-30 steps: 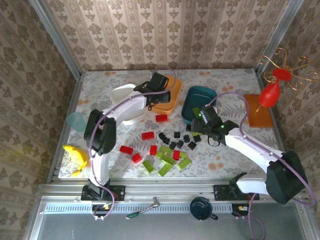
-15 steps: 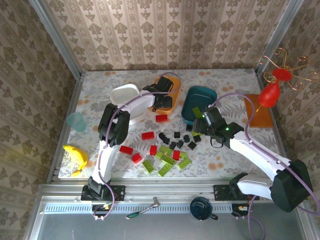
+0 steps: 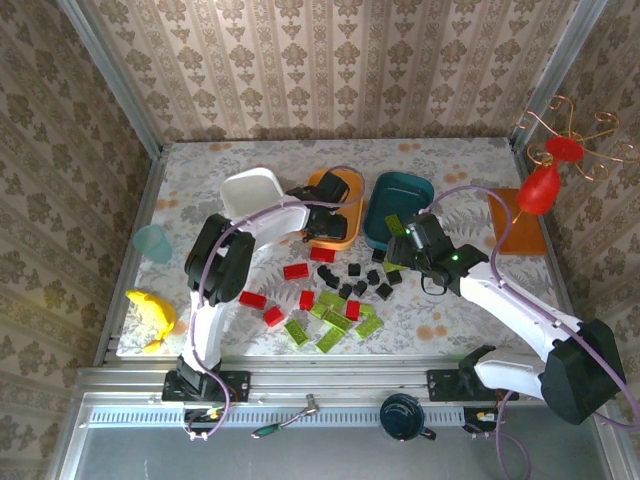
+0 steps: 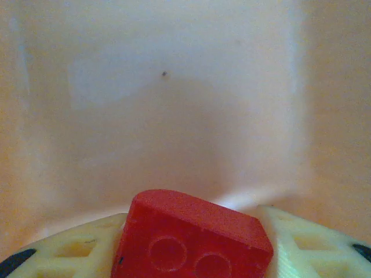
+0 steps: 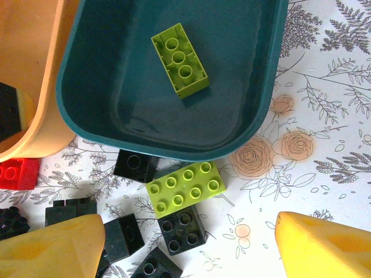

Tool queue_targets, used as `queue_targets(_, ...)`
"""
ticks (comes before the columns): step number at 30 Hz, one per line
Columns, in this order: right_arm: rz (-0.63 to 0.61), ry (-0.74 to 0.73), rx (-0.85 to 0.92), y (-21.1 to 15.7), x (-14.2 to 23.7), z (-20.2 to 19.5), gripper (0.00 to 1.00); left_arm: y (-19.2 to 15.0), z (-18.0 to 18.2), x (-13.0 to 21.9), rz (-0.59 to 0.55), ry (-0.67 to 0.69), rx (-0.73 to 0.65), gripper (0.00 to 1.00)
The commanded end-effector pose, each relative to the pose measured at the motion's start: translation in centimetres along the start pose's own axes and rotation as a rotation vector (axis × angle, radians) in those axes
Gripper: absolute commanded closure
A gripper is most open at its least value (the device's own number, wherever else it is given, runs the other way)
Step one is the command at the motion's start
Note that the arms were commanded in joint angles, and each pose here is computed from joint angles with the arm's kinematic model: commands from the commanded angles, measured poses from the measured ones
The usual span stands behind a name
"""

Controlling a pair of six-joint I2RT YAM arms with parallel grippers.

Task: Sort the legos into containers by color
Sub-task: Move the container to the top-center of the table, then place the lego in the container.

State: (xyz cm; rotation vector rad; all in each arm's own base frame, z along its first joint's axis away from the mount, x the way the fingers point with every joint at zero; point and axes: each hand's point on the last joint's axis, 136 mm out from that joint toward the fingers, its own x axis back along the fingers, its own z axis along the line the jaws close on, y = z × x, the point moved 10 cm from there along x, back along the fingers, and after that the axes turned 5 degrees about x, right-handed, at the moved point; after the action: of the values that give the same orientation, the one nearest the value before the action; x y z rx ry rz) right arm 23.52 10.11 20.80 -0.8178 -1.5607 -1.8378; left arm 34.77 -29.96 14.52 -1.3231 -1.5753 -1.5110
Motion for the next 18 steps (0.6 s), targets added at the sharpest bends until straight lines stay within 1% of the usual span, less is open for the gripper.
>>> queue_targets(1,0.004,-0.026,-0.014,-0.3,-0.3,-0.4,0.21,1.3,-0.9,1.3,-0.039,-0.045,0.008,0.65)
queue_targets(3,0.008,-0.028,-0.014,-0.3,-0.4,-0.4,0.21,1.7,-1.1,0.5,-0.030,-0.044,0.007,0.61)
queue_targets(6,0.017,-0.029,-0.014,-0.5,-0.4,-0.4,0.21,2.4,-1.5,0.0,-0.037,-0.038,0.005,0.44)
queue_targets(8,0.019,-0.020,-0.013,-0.6,-0.3,-0.5,0.21,3.1,-1.6,0.6,-0.065,-0.045,0.010,0.39)
queue_targets(10,0.012,-0.013,-0.011,-0.8,-0.1,-0.6,0.21,3.7,-1.7,2.0,-0.107,-0.074,0.021,0.36)
queue_targets(12,0.007,-0.008,-0.008,-0.9,0.1,-0.7,0.21,4.1,-1.8,4.2,-0.171,-0.112,0.030,0.31)
queue_targets(13,0.007,-0.005,-0.007,-0.9,0.1,-0.7,0.20,4.2,-1.9,5.3,-0.203,-0.127,0.031,0.23)
queue_targets(14,0.009,-0.006,-0.004,-0.9,0.1,-0.7,0.20,4.2,-1.9,6.4,-0.229,-0.137,0.030,0.10)
queue_targets(16,0.014,-0.003,-0.001,-1.0,0.1,-0.6,0.20,3.9,-1.7,7.9,-0.248,-0.144,0.029,0.00)
queue_targets(18,0.016,0.000,-0.001,-1.0,0.0,-0.6,0.20,3.3,-1.5,9.3,-0.268,-0.168,0.035,0.00)
